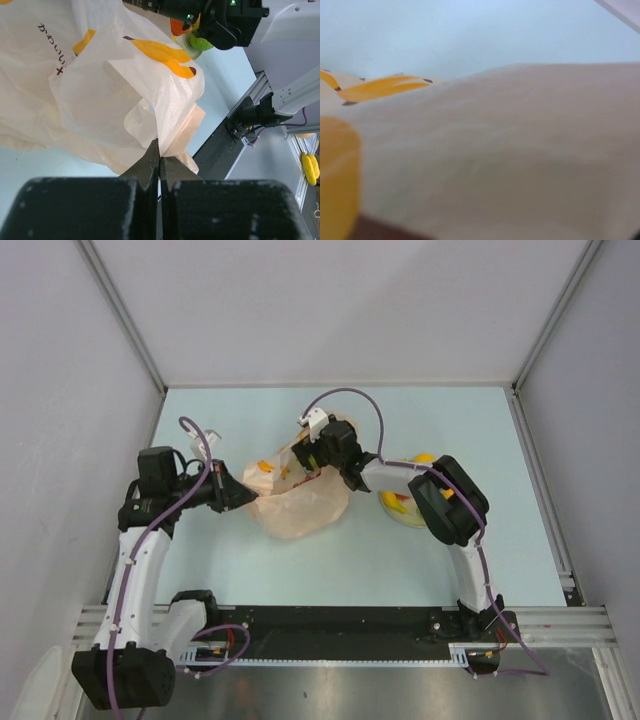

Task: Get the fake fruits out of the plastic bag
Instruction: Take out the fake fruit from the plastic bag.

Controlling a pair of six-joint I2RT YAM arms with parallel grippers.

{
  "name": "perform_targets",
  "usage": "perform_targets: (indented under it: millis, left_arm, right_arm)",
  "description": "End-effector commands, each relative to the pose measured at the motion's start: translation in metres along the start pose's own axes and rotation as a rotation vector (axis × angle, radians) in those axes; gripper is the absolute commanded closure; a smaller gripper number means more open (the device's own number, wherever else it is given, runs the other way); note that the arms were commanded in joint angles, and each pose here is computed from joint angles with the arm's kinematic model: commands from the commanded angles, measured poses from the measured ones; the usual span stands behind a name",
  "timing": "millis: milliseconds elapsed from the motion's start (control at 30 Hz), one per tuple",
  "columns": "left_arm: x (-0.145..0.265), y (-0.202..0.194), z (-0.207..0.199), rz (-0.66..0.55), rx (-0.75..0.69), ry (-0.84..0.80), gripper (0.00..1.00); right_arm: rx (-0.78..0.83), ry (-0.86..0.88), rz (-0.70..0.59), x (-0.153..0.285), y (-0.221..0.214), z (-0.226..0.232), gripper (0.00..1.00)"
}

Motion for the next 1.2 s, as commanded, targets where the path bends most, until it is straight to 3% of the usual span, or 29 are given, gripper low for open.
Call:
perform_targets:
  millis: [0, 100, 167, 400, 600, 867, 1000, 1167]
  left_arm:
    - [0.002, 0.007, -0.008, 0.000, -0.062, -0.035, 1.00]
    - [0.002, 0.006, -0.007, 0.001, -0.060, -0.029, 1.00]
    - [0.002, 0.006, -0.007, 0.003, -0.061, -0.024, 1.00]
    - [0.000, 0.009, -0.003, 0.002, -0.058, -0.005, 1.00]
    - [-0.005, 0.013, 0.002, -0.007, -0.052, 0.002, 1.00]
    - [-0.011, 0.025, 0.008, -0.023, -0.044, 0.006, 1.00]
    - [-0.009, 0.035, 0.005, -0.049, -0.089, 0.021, 0.99]
    - [-0.008, 0.043, 0.002, -0.117, -0.098, 0.011, 1.00]
  right_arm:
    - [-0.065, 0.053, -0.058, -0.021, 0.012, -0.002, 0.00]
    - [-0.072, 0.053, -0.051, -0.035, 0.010, 0.000, 0.00]
    - [-0.073, 0.064, -0.066, -0.040, 0.016, -0.002, 0.06]
    - [-0.059, 0.130, -0.068, -0.045, 0.018, 0.000, 0.37]
    - [-0.089, 0.249, -0.098, -0.010, 0.056, -0.008, 0.58]
    - [-0.013, 0.529, -0.242, 0.080, 0.115, 0.008, 0.62]
    - [0.047, 0.679, -0.173, 0.116, 0.117, 0.027, 0.62]
    - [0.185, 0.689, -0.148, 0.161, 0.118, 0.027, 0.64]
Point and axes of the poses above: each gripper's point midway between its finger pads, its own x axis back along the fingers, its own z axis along the line the jaws close on, y = z × x, the point moved 10 cm from there along x, back along the fingers, and after that the axes turned 9 degrees about x, right-handed, at the moved point
